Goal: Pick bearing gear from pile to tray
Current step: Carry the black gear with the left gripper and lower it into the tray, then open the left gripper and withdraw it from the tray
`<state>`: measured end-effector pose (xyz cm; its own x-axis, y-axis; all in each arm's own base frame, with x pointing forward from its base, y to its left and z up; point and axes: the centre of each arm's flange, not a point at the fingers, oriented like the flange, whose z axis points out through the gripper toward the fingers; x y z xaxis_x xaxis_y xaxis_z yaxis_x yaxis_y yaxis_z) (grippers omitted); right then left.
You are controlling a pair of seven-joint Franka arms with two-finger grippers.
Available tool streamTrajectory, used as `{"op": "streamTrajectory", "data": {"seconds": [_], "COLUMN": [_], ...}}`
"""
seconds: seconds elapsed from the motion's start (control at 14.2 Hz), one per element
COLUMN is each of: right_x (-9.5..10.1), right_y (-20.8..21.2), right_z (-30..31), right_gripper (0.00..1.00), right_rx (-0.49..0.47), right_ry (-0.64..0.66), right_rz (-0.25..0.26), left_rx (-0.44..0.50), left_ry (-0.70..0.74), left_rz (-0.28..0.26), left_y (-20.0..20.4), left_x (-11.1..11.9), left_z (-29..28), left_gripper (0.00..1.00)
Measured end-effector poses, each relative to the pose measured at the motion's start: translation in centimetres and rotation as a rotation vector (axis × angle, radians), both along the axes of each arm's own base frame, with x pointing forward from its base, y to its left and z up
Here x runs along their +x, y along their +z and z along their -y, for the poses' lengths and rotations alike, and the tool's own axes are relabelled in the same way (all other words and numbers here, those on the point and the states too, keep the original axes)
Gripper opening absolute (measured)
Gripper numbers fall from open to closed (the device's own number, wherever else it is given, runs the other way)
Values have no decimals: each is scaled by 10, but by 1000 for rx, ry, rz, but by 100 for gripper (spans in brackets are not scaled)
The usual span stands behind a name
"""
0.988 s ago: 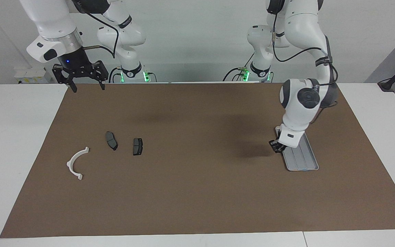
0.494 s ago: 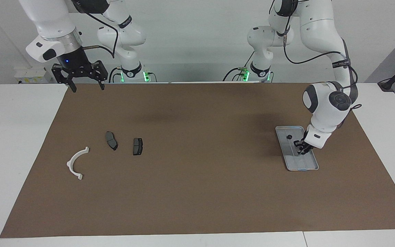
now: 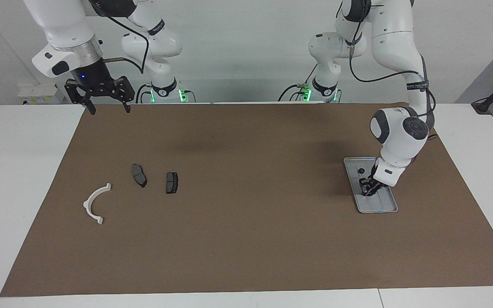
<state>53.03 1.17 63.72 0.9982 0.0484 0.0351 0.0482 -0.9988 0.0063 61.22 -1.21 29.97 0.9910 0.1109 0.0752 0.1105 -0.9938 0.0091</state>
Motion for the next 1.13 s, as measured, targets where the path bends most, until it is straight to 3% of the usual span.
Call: {"op": "streamTrajectory", "data": {"seconds": [0.21,0.28,0.49,0.64,0.85,1.13], "right_x": [0,0,0,0,0,-1], "right_y": [0,0,0,0,1,1], "right_z": [0,0,0,0,0,0], "right_gripper": [100,100,100,100,100,100], "right_rx": [0,0,0,0,0,0], "right_ry": [0,0,0,0,0,-1], "right_rz": [0,0,0,1,1,-1], "left_rx": [0,0,-1,-3,-7,-15], "left_ry": [0,0,2,8,19,17], "left_rz": [2,2,-19,-60,-84,-100], "left_y": [0,0,10,50,145,240], "left_x": [0,0,3,10,2,-47], "left_z": [0,0,0,-3,-11,-12], "left_gripper": [35,40,73,96,100,100]}}
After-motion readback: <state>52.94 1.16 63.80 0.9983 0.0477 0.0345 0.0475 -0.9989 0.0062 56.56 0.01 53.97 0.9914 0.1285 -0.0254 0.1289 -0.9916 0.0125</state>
